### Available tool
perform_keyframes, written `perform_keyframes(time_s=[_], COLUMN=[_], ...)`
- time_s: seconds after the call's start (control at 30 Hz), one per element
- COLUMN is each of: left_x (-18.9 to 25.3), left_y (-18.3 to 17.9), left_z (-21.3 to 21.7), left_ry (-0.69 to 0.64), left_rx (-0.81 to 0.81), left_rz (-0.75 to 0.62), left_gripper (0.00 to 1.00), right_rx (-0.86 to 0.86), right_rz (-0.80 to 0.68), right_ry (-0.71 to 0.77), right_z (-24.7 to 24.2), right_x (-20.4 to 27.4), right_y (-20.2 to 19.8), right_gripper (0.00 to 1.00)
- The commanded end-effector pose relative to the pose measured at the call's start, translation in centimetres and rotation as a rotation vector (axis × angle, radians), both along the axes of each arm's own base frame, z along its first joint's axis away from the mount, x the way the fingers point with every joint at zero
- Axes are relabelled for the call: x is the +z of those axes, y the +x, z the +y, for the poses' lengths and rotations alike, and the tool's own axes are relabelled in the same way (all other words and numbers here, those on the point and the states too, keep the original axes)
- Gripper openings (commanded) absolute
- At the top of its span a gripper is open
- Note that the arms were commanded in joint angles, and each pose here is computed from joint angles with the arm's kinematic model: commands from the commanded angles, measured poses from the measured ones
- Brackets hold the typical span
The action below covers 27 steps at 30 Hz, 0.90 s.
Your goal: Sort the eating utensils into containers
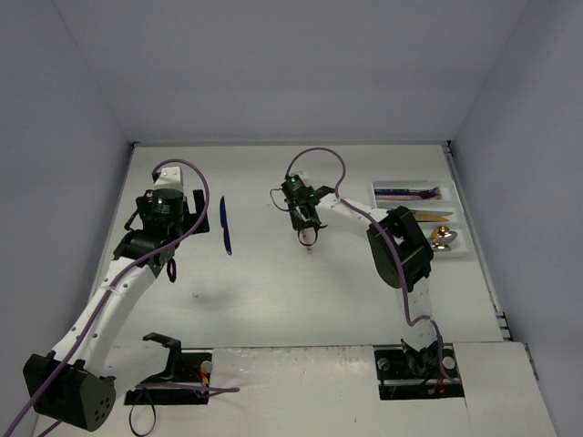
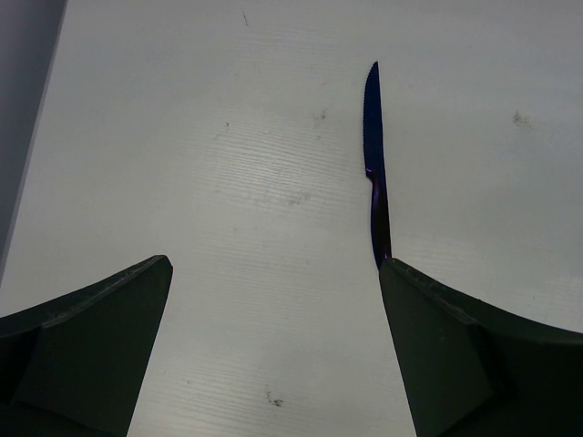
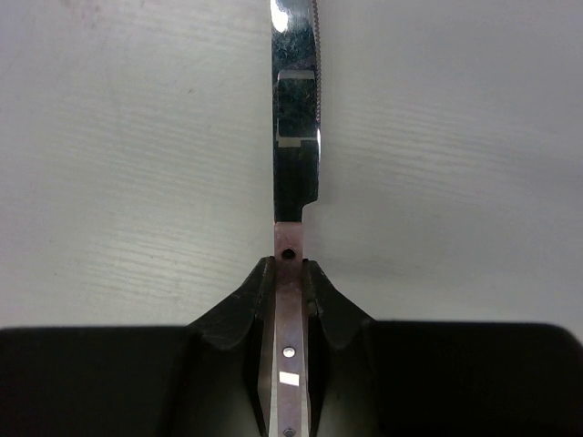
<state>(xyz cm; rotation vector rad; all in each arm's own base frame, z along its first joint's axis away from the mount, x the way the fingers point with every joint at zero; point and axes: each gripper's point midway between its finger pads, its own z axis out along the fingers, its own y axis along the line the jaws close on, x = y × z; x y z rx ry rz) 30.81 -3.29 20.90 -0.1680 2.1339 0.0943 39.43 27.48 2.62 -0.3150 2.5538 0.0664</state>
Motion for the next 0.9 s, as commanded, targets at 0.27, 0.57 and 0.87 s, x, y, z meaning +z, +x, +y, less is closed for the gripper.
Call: perform_keyframes(time_s=[0.27, 0.57, 0.87], left_x=[1.9, 2.2, 2.2], left_y=[0.7, 0.6, 0.5], left_z=[-0.3, -0.2, -0.2], left_ry=[-0.015, -0.014, -0.017], left_rx=[-0.004, 0.0, -0.003], left_rz=[-0.064, -0.071, -0.072], left_gripper=[0.97, 0.97, 0.97], right_rx=[-0.776, -1.261, -1.539], right_rz=[-0.407, -0.461, -0.514], right_ry=[0.412, 0.585, 0.648], right_z=[-19.6, -28.3, -31.0], right_x=[18.9, 16.1, 11.6], right_y=[5.6, 3.8, 3.5], right_gripper=[0.0, 0.0, 0.0])
